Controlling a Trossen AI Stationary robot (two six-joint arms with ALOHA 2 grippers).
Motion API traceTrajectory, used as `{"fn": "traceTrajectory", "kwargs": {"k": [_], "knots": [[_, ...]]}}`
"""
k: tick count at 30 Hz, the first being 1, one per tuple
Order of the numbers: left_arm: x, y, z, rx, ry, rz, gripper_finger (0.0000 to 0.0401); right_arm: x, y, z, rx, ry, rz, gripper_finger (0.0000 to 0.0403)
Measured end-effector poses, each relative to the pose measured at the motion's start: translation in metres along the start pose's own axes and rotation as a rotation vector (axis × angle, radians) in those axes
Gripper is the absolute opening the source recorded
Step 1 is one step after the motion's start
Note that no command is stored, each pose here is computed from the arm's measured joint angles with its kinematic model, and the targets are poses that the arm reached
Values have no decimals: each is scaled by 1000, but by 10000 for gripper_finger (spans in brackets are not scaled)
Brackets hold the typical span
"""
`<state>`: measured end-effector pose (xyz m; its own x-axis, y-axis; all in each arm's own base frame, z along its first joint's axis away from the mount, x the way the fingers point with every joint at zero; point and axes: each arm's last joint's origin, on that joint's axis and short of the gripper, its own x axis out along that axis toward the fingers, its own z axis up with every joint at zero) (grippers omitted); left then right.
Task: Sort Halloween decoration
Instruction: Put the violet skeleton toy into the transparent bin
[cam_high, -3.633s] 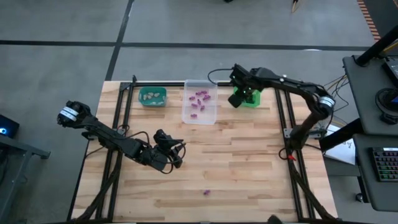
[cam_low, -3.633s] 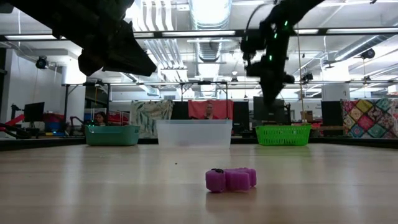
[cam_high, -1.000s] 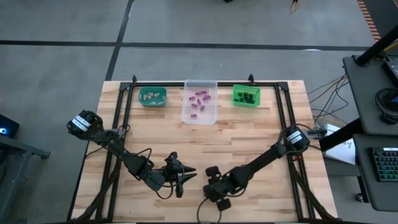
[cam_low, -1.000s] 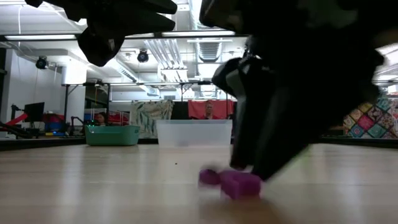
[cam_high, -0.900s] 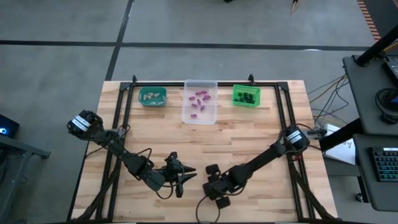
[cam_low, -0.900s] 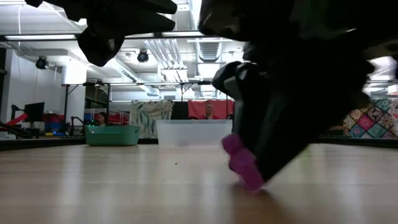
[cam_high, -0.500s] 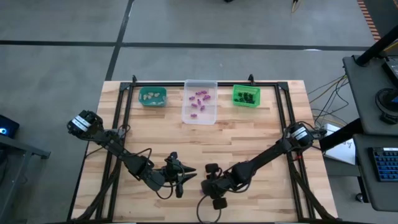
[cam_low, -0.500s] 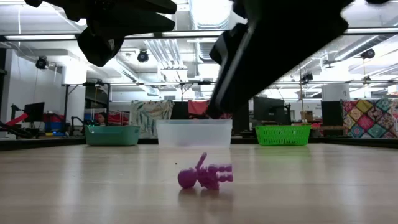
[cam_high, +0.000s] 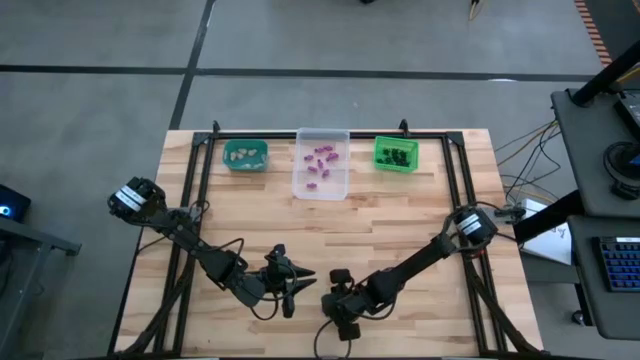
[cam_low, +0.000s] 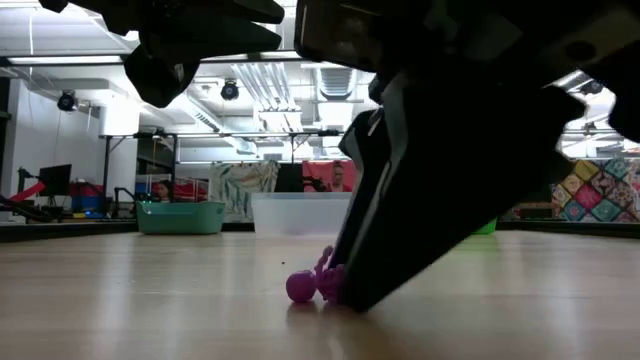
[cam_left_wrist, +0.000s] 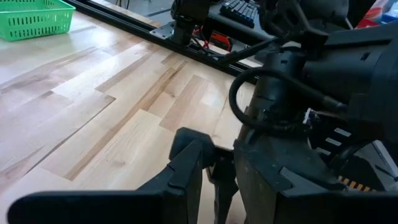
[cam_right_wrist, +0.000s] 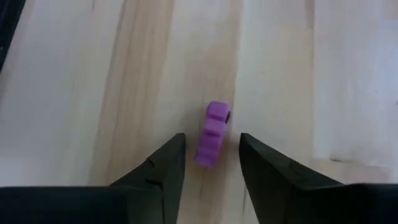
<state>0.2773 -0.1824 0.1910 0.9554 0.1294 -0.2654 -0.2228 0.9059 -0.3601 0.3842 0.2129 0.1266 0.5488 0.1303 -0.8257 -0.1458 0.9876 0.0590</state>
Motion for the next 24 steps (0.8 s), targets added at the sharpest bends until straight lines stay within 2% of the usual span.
{"fn": "traceTrajectory", "kwargs": {"k": [3, 8, 14, 19, 24], "knots": [[0, 0, 0, 0, 0, 0, 77, 3, -1, -1, -7, -2, -10, 108], [-1, -1, 0, 7, -1, -1, 77, 2, -2, 1, -41, -8, -16, 24], [-9, -11, 5, 115, -17, -35, 77, -15, -12, 9, -94, -6, -29, 16], [-34, -21, 23, 265, -84, -49, 77, -54, -48, 28, -124, 8, -72, 15], [-67, -14, 38, 431, -167, 115, 77, -92, -112, 50, -151, -43, -144, 14]]}}
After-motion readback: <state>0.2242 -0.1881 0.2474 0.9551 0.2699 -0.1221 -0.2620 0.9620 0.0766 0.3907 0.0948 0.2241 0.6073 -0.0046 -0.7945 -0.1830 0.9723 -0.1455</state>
